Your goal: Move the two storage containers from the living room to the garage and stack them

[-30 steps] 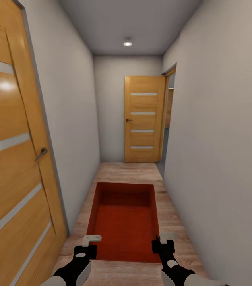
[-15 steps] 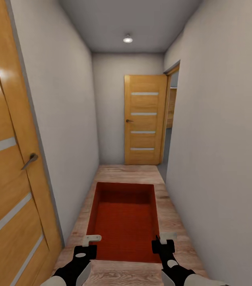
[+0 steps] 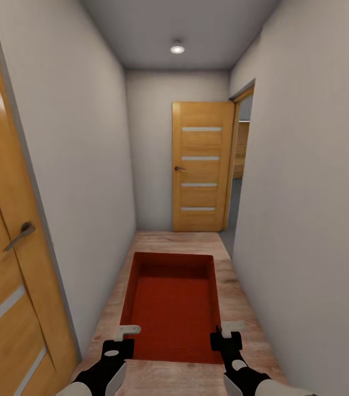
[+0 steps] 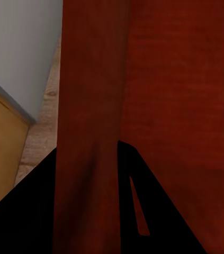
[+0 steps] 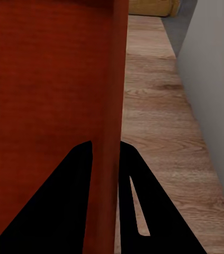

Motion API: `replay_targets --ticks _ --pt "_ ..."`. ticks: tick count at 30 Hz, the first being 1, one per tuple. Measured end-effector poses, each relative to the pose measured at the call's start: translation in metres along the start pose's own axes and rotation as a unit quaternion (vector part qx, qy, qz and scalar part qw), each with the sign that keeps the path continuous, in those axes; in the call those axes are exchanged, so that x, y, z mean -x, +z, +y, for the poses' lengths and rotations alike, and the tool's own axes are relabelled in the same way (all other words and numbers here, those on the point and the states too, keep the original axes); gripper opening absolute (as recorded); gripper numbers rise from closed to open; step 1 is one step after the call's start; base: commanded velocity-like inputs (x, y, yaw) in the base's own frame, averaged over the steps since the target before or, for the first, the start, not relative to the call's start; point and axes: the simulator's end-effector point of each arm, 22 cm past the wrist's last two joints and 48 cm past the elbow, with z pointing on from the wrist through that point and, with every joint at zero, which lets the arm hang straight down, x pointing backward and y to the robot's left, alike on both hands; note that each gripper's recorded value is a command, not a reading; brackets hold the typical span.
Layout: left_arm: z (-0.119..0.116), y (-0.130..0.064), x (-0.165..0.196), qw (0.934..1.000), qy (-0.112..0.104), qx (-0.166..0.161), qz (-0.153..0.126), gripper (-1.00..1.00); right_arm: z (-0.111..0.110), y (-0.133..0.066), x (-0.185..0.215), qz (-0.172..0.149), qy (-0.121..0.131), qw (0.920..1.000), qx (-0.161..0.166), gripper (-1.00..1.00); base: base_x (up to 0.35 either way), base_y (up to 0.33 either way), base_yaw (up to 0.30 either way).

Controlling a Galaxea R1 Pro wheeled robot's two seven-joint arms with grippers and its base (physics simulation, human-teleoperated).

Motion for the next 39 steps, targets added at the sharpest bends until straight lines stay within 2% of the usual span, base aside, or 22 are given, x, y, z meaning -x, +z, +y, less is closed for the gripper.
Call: replay_targets --ticks 39 --pt "0.0000 0.0000 -0.0002 1.0000 0.000 0.000 0.000 -1.00 0.0001 0.0000 0.0000 0.000 0.000 1.0000 0.000 -1.00 0.323 0.000 0.000"
